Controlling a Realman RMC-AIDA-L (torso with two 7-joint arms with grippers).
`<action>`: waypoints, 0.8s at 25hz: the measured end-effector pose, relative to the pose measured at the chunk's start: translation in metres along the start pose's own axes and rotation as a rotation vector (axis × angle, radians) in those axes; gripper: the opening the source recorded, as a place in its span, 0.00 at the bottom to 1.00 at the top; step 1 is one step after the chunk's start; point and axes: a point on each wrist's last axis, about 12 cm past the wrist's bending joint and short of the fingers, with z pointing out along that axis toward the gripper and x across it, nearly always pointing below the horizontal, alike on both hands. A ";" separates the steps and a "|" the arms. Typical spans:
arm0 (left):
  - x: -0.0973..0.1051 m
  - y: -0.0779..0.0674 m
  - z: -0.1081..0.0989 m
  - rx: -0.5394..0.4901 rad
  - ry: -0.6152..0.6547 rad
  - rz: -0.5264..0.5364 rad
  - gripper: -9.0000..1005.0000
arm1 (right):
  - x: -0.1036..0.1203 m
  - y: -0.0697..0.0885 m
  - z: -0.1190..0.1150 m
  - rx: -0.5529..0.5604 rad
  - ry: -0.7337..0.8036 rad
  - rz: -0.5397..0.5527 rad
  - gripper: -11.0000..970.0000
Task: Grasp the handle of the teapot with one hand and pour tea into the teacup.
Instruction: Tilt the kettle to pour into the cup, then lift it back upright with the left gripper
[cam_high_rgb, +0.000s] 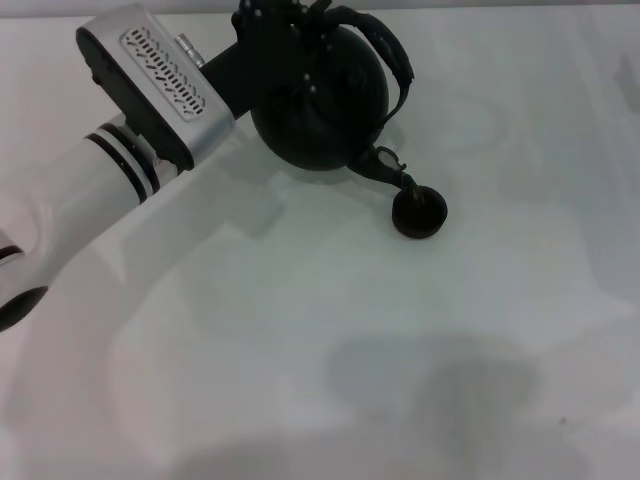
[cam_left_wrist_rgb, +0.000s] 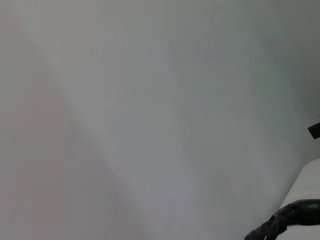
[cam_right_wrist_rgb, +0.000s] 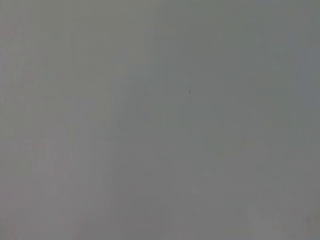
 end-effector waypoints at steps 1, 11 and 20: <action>0.000 0.000 0.000 -0.002 0.001 -0.002 0.13 | 0.000 0.000 0.000 0.000 0.000 0.000 0.86; 0.000 -0.003 -0.002 -0.003 0.000 -0.019 0.13 | 0.001 0.001 0.000 -0.002 0.002 0.003 0.86; 0.001 -0.006 -0.007 -0.059 -0.007 -0.087 0.12 | 0.002 0.000 -0.002 0.002 0.006 0.004 0.86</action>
